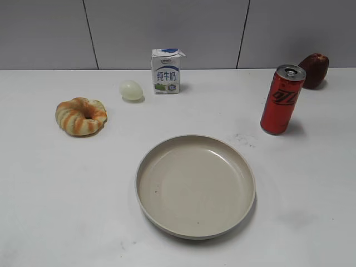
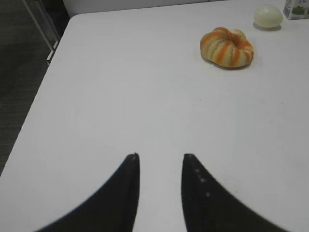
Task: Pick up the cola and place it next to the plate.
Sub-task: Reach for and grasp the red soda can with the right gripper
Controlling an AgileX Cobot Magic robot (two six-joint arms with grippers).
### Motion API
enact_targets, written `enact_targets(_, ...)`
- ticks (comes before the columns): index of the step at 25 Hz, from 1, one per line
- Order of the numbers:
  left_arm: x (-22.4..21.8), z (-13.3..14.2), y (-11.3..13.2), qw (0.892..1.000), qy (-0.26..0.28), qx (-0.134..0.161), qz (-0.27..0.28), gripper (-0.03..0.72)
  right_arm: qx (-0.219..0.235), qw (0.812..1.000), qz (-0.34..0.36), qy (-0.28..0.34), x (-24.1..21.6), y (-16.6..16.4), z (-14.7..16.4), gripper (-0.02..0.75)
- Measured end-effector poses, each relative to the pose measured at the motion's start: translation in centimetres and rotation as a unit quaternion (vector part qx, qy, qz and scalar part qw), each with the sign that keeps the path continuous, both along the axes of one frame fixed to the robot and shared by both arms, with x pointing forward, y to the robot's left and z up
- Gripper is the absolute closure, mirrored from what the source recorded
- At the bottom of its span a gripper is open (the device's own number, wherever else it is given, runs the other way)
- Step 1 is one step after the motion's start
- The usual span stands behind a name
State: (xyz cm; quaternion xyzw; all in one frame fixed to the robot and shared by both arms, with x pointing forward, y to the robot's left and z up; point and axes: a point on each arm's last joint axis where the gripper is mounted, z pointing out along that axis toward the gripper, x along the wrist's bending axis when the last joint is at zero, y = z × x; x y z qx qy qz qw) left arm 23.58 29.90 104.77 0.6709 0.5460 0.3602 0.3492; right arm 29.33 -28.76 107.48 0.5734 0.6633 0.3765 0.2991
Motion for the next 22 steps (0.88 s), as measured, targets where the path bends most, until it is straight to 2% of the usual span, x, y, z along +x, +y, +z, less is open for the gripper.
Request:
enact_targets(11,0.0,0.0,0.0,1.000,0.000,0.000,0.000,0.452,0.021,0.993,0.001,0.113,13.1,2.5,2.8,0.148)
enact_targets(15,0.0,0.0,0.0,1.000,0.000,0.000,0.000,0.452,0.033,0.988,0.001,0.152,18.3,3.5,2.9,0.148)
enact_targets(22,0.0,0.0,0.0,1.000,0.000,0.000,0.000,0.452,0.028,0.978,0.003,0.205,27.0,5.0,1.9,0.148)
